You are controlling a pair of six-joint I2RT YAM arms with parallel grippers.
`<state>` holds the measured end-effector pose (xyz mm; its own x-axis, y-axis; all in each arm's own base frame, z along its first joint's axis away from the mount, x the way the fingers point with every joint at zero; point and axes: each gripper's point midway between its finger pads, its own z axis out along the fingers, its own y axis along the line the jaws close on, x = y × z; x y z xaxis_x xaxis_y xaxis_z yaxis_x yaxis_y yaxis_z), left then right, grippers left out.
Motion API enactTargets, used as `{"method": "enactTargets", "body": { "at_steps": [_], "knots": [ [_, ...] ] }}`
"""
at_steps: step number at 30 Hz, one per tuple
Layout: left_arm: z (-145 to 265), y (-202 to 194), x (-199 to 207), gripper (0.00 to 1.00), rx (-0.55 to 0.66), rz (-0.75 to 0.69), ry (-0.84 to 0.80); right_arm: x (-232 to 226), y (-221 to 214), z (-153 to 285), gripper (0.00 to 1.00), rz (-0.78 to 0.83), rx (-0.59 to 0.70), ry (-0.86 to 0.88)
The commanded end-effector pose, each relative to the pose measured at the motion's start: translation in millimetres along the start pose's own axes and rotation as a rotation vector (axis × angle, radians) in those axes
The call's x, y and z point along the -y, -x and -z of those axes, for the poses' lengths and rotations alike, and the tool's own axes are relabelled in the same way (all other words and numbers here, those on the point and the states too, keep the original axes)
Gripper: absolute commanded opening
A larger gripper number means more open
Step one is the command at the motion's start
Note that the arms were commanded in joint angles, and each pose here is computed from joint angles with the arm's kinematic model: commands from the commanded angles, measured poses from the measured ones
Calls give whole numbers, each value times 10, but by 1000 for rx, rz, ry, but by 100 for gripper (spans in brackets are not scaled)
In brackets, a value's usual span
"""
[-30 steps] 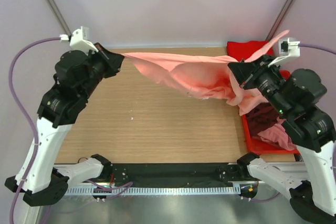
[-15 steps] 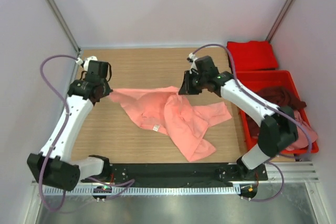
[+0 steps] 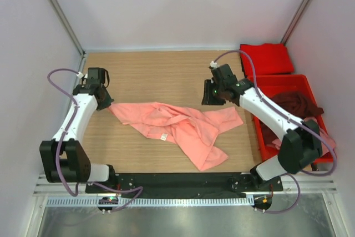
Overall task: Fold and stack the t-shirts
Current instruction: Flatten the tshirt out
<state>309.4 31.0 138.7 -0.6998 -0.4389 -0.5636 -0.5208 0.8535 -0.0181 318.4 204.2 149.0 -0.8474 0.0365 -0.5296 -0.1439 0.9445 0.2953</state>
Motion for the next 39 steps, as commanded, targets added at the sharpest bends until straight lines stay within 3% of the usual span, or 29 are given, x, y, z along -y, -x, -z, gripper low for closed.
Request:
{"method": "enactTargets", "body": {
  "at_steps": [1, 3, 7, 10, 14, 20, 26, 34, 39],
  "knots": [
    [-122, 206, 247, 0, 1, 70, -118, 114, -579, 89, 39, 70, -80, 1],
    [-186, 226, 311, 0, -22, 78, -132, 1, -731, 169, 38, 146, -12, -12],
    [-230, 404, 485, 0, -8, 115, -206, 134, -1163, 137, 35, 142, 18, -106],
    [-207, 661, 687, 0, 35, 151, -276, 162, -1251, 108, 38, 147, 35, -103],
    [-426, 834, 761, 0, 22, 170, -237, 158, -1332, 34, 39, 251, 24, -153],
    [-636, 865, 916, 0, -43, 186, -256, 66, -1393, -9, 26, 317, 2, -138],
    [-761, 856, 937, 0, -53, 174, -246, -80, -1424, 51, 26, 368, 16, -73],
    [-826, 837, 945, 0, -65, 161, -241, -49, -1586, -105, 25, 393, -58, -133],
    [-838, 857, 955, 0, -61, 156, -243, 6, -1665, -161, 30, 396, -96, -163]
  ]
}}
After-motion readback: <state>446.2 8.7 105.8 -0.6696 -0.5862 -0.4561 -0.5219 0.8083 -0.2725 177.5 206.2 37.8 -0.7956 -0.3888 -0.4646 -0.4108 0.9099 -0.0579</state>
